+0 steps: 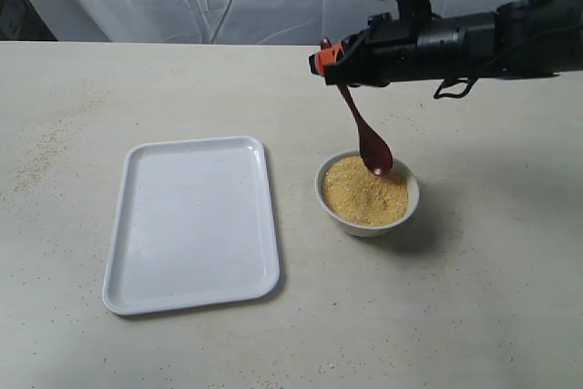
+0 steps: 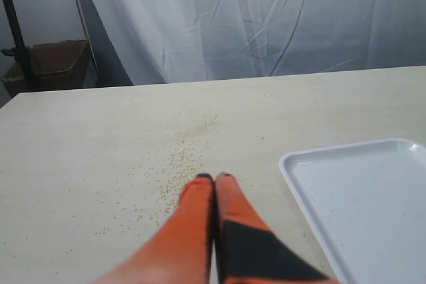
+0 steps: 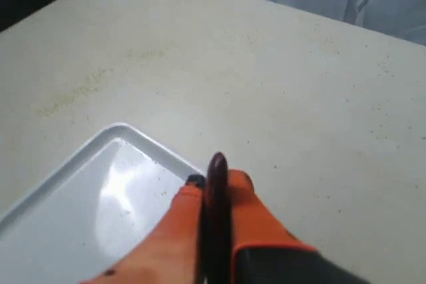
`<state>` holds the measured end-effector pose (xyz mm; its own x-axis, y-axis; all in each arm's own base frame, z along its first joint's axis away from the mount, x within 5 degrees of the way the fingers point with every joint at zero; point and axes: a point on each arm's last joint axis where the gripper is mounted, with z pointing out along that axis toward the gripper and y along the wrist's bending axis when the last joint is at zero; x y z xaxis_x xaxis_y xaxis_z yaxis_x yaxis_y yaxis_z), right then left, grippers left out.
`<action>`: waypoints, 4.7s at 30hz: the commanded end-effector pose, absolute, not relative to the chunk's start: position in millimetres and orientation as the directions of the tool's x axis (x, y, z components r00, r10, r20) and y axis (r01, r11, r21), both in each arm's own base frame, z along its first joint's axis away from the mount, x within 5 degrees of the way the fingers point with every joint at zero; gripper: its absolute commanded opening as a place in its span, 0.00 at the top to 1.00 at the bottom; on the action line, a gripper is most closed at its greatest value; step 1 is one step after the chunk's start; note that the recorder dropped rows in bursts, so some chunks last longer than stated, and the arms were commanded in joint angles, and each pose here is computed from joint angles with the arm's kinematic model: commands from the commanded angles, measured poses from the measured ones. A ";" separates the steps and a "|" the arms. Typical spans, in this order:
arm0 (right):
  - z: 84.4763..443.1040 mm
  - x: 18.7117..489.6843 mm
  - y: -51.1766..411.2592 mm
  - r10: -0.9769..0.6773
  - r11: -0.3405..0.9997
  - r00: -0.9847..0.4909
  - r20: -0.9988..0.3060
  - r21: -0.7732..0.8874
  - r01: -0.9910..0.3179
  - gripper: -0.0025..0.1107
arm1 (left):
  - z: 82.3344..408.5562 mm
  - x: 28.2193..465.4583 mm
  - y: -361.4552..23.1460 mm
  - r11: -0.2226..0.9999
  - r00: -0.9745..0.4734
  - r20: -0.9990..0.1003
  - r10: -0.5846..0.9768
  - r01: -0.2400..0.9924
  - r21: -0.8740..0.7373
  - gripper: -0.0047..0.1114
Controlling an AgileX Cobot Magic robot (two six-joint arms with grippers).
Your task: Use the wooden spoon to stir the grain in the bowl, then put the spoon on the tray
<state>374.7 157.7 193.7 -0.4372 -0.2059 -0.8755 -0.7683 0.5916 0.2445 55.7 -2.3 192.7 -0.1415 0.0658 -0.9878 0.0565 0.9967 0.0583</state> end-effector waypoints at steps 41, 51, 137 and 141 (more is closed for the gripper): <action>174.6 368.4 168.7 -0.321 0.539 -0.378 -0.868 0.160 -0.827 0.99 | 193.5 55.7 -2.5 0.997 -0.126 -0.990 0.064 0.059 0.057 0.96; 178.1 353.8 192.5 -0.315 0.454 -0.379 -0.870 0.212 -0.865 0.99 | 193.5 55.7 -2.5 0.997 -0.126 -0.990 0.064 0.059 0.057 0.96; 158.9 358.5 202.7 -0.476 0.672 -0.413 -0.776 -0.019 -0.740 0.99 | 193.5 55.6 -2.6 0.997 -0.126 -0.990 0.062 0.060 0.055 0.96; 142.6 357.1 206.7 -0.479 0.652 -0.439 -0.760 0.026 -0.757 0.99 | 193.5 55.6 -2.6 0.997 -0.126 -0.990 0.062 0.060 0.055 0.96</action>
